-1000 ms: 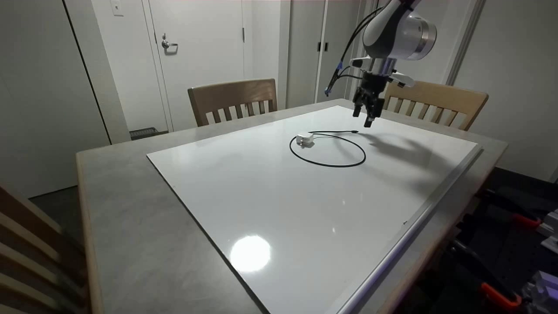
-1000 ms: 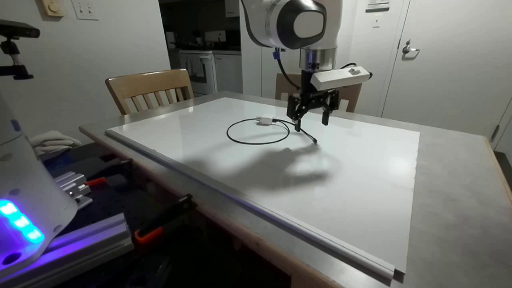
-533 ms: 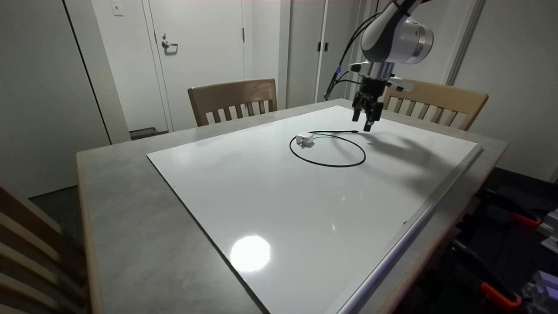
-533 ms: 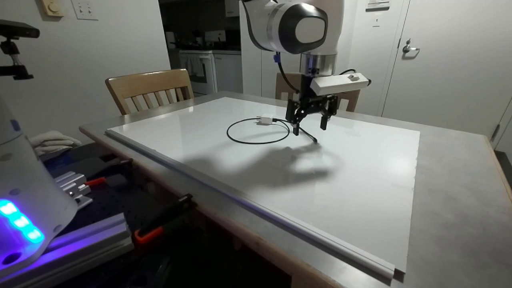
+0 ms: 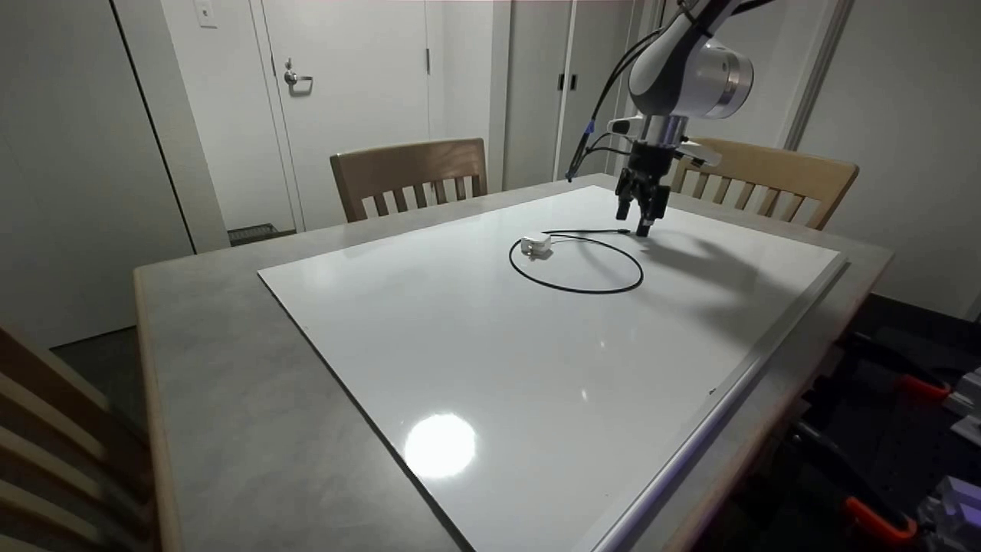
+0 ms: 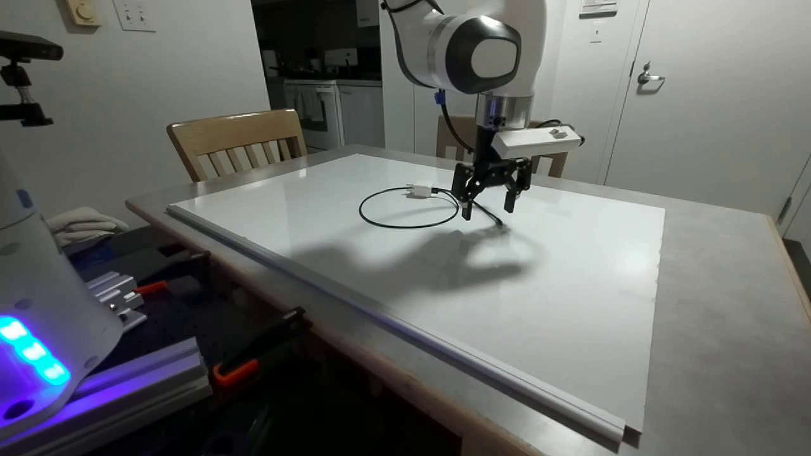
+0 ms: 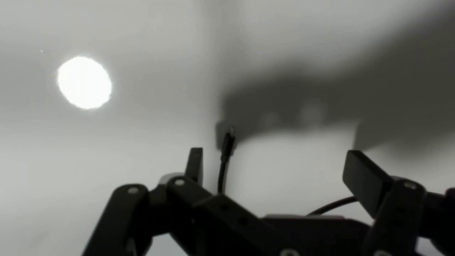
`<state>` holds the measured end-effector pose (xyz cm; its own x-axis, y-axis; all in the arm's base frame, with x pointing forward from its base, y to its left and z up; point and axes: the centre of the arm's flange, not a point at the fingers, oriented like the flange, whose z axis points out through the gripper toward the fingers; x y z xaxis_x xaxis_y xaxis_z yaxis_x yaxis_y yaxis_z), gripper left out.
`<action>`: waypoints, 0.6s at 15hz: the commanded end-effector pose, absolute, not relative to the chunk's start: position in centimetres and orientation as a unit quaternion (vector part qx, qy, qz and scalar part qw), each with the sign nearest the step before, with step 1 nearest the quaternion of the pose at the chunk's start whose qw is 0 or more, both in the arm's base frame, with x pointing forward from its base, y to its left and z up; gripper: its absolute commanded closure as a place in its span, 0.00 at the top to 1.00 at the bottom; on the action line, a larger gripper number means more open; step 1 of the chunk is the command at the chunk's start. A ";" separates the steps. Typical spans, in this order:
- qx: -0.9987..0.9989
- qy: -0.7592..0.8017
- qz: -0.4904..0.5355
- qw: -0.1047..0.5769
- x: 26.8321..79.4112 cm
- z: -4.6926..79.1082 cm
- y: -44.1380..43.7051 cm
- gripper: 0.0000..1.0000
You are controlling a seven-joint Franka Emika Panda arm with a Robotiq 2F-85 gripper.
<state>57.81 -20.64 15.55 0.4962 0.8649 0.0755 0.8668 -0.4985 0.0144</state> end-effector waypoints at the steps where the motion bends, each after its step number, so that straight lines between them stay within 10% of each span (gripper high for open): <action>1: -0.866 -0.499 -0.034 0.027 58.4 14.8 -21.2 1.00; 9: -0.867 -0.496 -0.022 0.028 58.2 14.4 -21.9 1.00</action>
